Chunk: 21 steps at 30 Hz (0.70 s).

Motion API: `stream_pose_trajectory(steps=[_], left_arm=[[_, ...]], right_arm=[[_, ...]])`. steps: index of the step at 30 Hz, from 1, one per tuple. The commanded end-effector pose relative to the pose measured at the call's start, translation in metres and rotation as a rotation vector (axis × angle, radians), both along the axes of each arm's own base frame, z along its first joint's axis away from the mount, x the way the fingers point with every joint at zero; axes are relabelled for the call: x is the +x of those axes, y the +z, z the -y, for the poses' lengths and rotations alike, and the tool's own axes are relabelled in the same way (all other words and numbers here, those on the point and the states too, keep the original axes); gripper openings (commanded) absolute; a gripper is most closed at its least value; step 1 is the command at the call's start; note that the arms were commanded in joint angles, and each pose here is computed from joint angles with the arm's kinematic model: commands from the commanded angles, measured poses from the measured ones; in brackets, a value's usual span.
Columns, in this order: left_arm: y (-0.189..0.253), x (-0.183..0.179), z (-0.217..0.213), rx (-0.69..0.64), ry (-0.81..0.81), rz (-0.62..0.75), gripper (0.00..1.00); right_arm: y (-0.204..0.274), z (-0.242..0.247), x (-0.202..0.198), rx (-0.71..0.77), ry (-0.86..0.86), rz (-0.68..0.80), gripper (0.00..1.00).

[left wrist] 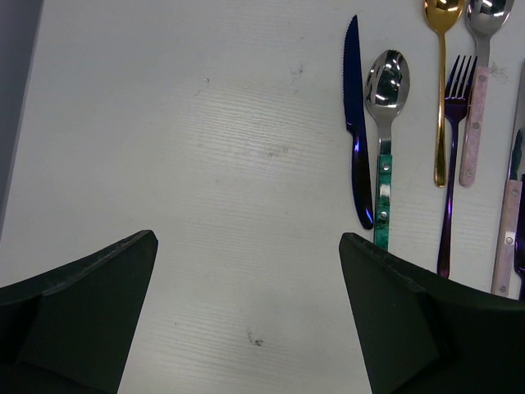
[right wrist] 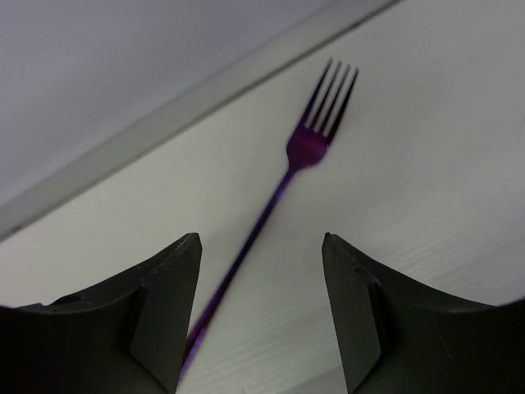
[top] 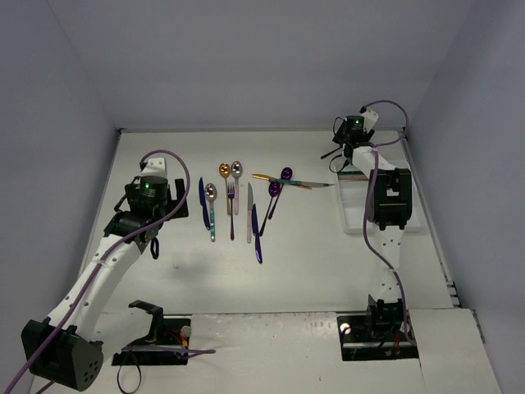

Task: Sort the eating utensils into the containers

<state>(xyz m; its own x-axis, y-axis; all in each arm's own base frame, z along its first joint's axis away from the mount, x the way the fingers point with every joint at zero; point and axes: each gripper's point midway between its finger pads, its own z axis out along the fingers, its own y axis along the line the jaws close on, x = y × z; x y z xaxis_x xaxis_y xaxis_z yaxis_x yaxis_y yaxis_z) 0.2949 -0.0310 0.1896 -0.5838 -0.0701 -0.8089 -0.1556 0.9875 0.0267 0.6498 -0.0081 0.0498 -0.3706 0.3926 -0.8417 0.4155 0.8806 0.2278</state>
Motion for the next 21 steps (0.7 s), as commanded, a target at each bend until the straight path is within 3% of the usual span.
stream_pose_trajectory(steps=[1, 12, 21], left_arm=[[0.017, 0.011, 0.001, -0.009, 0.000, 0.062, 0.92], [0.021, 0.009, 0.000, -0.012, 0.002, 0.074, 0.92], [0.022, 0.008, 0.000, -0.015, 0.002, 0.078, 0.92]], right_arm=[[0.032, 0.002, 0.022, -0.058, -0.050, 0.096, 0.57], [-0.004, -0.010, 0.028, -0.073, -0.021, 0.021, 0.51], [-0.017, -0.037, 0.028, -0.042, 0.071, -0.023, 0.32]])
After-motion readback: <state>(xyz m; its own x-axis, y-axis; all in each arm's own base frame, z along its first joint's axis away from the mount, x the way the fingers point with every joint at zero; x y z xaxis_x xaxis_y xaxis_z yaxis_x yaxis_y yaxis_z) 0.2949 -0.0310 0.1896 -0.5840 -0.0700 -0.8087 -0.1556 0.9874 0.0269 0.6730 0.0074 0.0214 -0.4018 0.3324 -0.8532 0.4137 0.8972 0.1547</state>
